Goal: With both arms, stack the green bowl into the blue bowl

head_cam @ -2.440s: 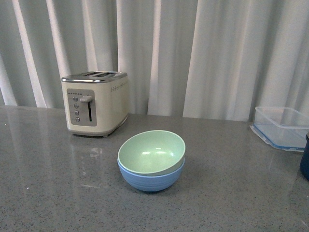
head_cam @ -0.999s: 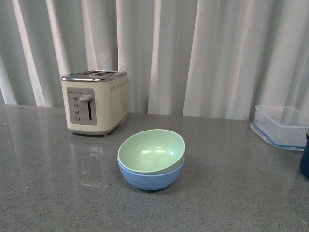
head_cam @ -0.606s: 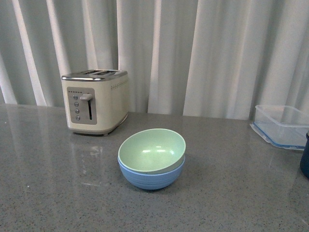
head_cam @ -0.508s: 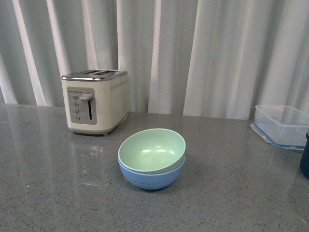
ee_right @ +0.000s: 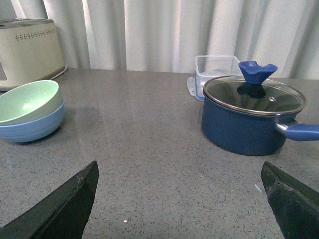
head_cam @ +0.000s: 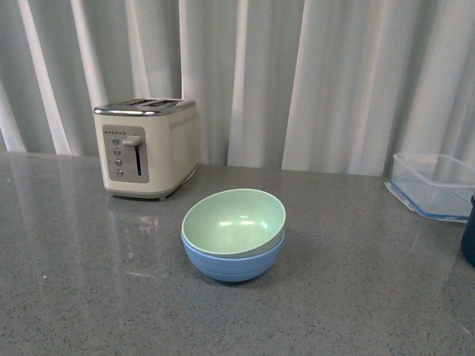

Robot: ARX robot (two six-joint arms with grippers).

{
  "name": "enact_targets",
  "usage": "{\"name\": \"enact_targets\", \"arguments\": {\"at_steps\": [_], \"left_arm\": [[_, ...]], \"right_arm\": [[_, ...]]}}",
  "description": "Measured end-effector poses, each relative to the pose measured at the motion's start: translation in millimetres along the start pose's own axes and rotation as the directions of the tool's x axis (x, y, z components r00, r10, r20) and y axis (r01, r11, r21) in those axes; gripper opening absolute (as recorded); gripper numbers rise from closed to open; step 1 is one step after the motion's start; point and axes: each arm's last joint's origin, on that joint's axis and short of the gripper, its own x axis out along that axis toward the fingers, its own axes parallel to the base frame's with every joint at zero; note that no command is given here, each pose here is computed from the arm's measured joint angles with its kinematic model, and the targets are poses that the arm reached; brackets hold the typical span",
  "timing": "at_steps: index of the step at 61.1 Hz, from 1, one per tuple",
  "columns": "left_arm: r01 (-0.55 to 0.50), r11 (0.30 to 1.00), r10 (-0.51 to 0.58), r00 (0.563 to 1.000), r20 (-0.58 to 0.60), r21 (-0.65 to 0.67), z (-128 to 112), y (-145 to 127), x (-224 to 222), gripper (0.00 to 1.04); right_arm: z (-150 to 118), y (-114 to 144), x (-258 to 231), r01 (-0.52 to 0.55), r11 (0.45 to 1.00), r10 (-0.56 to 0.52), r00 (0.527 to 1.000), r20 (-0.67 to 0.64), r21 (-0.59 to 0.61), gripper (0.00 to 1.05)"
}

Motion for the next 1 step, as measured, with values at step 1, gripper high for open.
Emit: {"name": "enact_targets", "arguments": {"at_steps": [1], "left_arm": [[0.000, 1.000, 0.000, 1.000, 0.000, 0.000, 0.0, 0.0, 0.0, 0.98]], "right_arm": [[0.0, 0.0, 0.0, 0.000, 1.000, 0.000, 1.000, 0.000, 0.000, 0.95]]}}
